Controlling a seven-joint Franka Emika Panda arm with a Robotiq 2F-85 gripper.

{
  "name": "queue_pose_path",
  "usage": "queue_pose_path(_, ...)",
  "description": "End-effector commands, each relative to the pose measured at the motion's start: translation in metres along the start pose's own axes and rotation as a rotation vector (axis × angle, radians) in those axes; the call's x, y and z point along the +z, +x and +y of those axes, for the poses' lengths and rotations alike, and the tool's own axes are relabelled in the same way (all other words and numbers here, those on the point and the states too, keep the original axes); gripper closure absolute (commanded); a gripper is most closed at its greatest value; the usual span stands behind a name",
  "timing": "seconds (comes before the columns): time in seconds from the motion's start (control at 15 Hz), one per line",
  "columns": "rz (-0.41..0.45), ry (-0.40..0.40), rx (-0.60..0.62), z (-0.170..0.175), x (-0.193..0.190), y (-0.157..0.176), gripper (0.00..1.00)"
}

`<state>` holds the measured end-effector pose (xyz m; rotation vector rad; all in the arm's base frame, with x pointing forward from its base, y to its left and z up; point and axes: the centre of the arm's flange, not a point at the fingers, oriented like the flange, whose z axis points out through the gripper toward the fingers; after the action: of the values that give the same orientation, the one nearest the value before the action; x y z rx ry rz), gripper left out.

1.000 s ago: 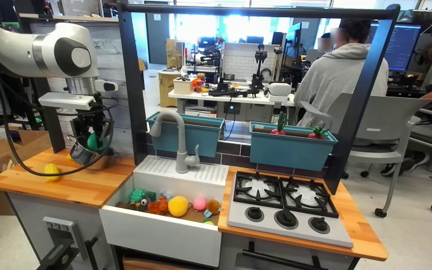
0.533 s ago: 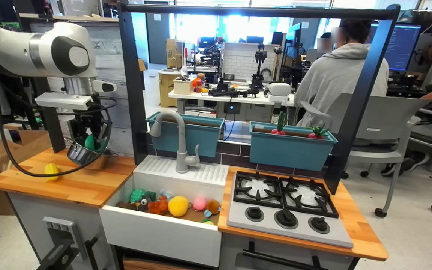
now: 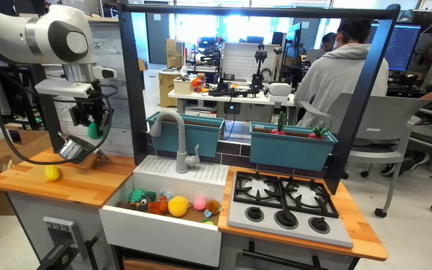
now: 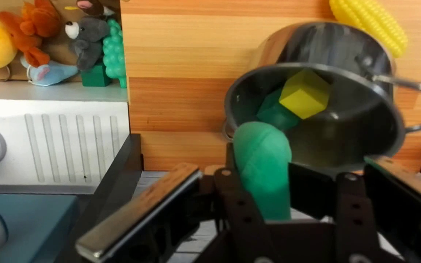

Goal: Take the green plush out of the pot

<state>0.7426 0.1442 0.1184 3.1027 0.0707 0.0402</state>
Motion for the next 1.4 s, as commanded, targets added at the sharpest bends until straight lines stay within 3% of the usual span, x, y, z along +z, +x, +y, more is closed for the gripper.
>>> queue_pose_path(0.0, 0.032, -0.004, 0.015, 0.005, -0.026, -0.016, 0.96)
queue_pose_path(0.6, 0.006, -0.030, 0.032, 0.004, -0.017, -0.024, 0.96)
queue_pose_path(1.2, -0.033, -0.173, 0.173, 0.009, 0.018, -0.031, 0.96)
queue_pose_path(1.27, -0.046, -0.189, 0.187, 0.008, 0.022, -0.033, 0.59)
queue_pose_path(1.33, -0.051, -0.199, 0.196, 0.008, 0.025, -0.034, 0.57)
